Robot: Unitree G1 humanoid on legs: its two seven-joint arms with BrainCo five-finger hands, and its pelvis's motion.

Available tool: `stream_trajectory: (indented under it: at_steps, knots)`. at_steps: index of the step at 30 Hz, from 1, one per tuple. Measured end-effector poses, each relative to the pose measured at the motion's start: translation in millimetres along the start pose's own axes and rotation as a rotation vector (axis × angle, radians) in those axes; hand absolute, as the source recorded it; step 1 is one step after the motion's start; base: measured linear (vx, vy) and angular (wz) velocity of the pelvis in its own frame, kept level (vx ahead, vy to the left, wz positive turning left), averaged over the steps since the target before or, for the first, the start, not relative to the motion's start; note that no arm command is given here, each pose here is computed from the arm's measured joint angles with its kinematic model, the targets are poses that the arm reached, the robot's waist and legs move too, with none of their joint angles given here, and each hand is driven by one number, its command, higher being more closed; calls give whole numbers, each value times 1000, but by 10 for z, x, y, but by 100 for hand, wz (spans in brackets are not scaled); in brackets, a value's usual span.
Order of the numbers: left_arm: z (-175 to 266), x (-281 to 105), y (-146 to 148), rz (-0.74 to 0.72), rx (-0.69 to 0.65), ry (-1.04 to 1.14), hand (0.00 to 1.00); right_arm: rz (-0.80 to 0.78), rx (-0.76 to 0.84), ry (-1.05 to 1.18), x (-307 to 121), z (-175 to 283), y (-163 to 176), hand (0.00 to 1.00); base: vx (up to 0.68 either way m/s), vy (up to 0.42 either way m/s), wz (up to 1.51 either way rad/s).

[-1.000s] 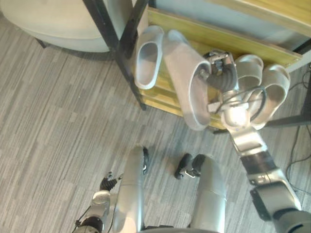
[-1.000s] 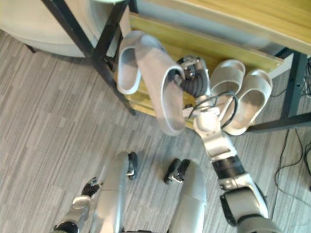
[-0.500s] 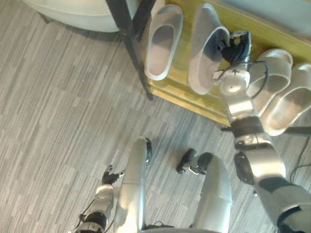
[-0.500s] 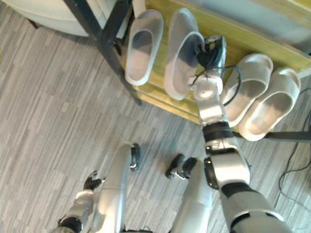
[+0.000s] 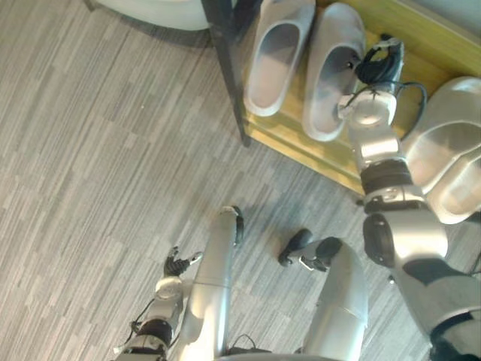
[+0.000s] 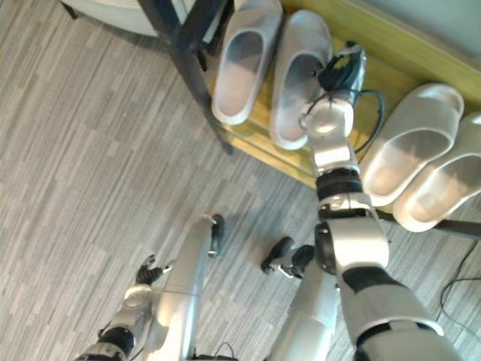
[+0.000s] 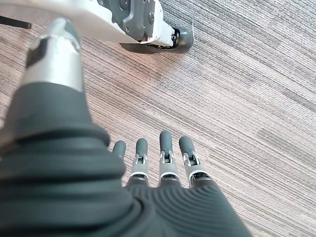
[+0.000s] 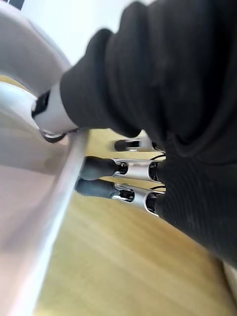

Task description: Organize the slippers on the shoe rack

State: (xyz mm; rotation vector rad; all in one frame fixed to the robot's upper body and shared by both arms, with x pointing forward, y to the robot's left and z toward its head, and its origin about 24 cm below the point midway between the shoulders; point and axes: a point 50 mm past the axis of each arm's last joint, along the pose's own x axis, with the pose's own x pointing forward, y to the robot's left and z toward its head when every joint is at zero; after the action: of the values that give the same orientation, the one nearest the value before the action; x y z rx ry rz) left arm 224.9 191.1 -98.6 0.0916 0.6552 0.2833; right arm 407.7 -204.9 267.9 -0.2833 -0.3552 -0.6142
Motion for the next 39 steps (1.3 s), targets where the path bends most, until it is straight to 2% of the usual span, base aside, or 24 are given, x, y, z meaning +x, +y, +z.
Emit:
stream_trajectory:
  at_steps: [6,23,31,39]
  knots:
    - [-5,0,4,2,0,2,0,-19,91,30,-64,-25,38,0,-27,6,-1]
    - [-28,-4,66,19,-22,11,0,51,160,4,-763,-456,135,0,-4,-6,-8]
    - [-29,-6,89,29,-37,13,0,207,243,159,-1216,-807,402,0,-3,-10,-1]
    - [-32,-6,96,29,-71,21,0,282,397,202,-1290,-789,506,0,-10,-35,1]
